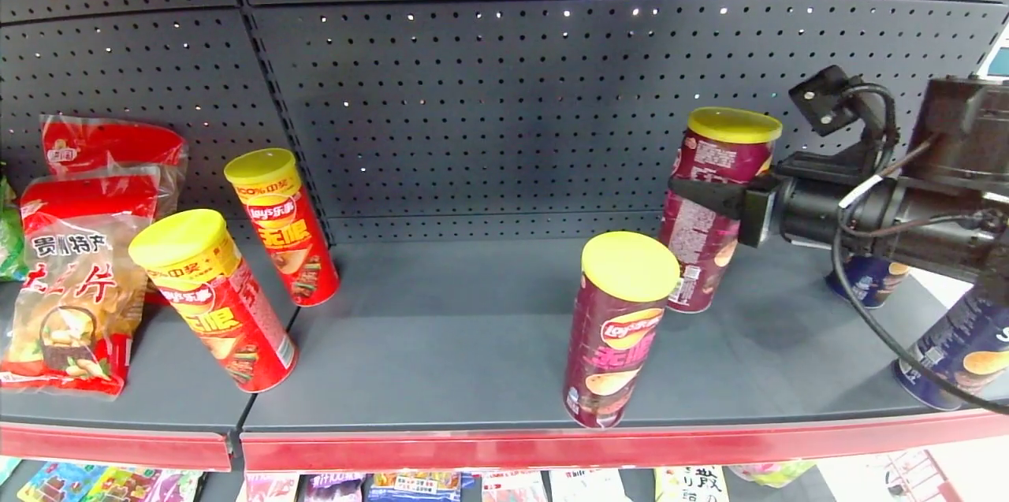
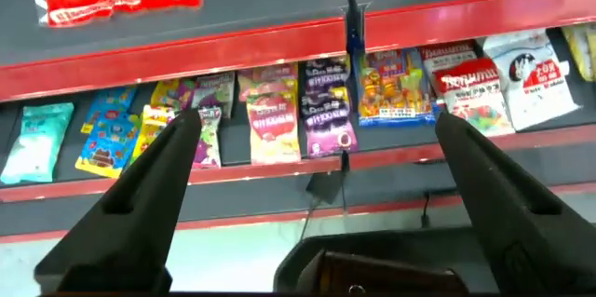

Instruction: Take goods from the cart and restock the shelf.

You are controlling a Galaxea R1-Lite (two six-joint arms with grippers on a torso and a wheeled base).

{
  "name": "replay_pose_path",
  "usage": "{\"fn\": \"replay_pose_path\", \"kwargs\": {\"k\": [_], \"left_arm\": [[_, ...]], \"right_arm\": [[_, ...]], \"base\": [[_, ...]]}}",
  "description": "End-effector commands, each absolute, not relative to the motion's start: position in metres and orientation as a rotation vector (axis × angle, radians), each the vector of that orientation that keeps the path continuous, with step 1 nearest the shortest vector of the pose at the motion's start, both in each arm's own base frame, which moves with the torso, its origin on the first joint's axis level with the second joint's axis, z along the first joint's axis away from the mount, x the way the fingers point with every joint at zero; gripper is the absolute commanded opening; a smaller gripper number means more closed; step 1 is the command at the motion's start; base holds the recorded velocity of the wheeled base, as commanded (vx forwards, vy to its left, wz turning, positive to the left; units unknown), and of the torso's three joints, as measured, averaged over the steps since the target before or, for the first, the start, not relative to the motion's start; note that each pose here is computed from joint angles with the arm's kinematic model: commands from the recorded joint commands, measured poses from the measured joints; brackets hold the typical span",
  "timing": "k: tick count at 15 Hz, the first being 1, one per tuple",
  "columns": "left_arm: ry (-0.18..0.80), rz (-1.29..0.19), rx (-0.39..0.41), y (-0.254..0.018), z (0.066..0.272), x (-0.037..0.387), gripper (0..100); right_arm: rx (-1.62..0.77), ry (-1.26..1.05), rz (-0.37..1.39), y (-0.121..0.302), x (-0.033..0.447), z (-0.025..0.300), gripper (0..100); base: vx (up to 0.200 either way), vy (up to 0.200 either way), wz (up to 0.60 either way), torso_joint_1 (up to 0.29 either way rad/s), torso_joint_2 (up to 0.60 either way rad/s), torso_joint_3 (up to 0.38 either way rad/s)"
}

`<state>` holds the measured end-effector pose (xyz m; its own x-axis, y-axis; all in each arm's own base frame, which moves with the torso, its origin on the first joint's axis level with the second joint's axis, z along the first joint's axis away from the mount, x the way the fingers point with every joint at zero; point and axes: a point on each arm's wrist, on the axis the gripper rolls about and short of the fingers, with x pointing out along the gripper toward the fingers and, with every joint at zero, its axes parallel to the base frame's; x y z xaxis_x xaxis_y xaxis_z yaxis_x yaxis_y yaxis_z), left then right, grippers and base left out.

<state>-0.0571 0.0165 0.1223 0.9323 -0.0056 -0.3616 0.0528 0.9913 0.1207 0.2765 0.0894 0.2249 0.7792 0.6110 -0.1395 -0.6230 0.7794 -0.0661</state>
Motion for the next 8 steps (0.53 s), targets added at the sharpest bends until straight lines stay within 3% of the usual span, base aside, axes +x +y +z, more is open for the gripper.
{"fn": "replay_pose_path", "kwargs": {"k": [1, 8], "left_arm": [[0.371, -0.024, 0.129, 0.016, 0.113, -0.056, 100], [0.285, -0.023, 0.112, 0.012, 0.096, -0.036, 100]], "right_arm": [[-0.108, 0.159, 0.702, 0.104, 0.306, 0.207, 0], [-0.104, 0.143, 0.78, 0.123, 0.33, 0.204, 0]], "base": [[0.0, 0.0, 0.0, 0.0, 0.0, 0.0], [0.0, 0.0, 0.0, 0.0, 0.0, 0.0]]}}
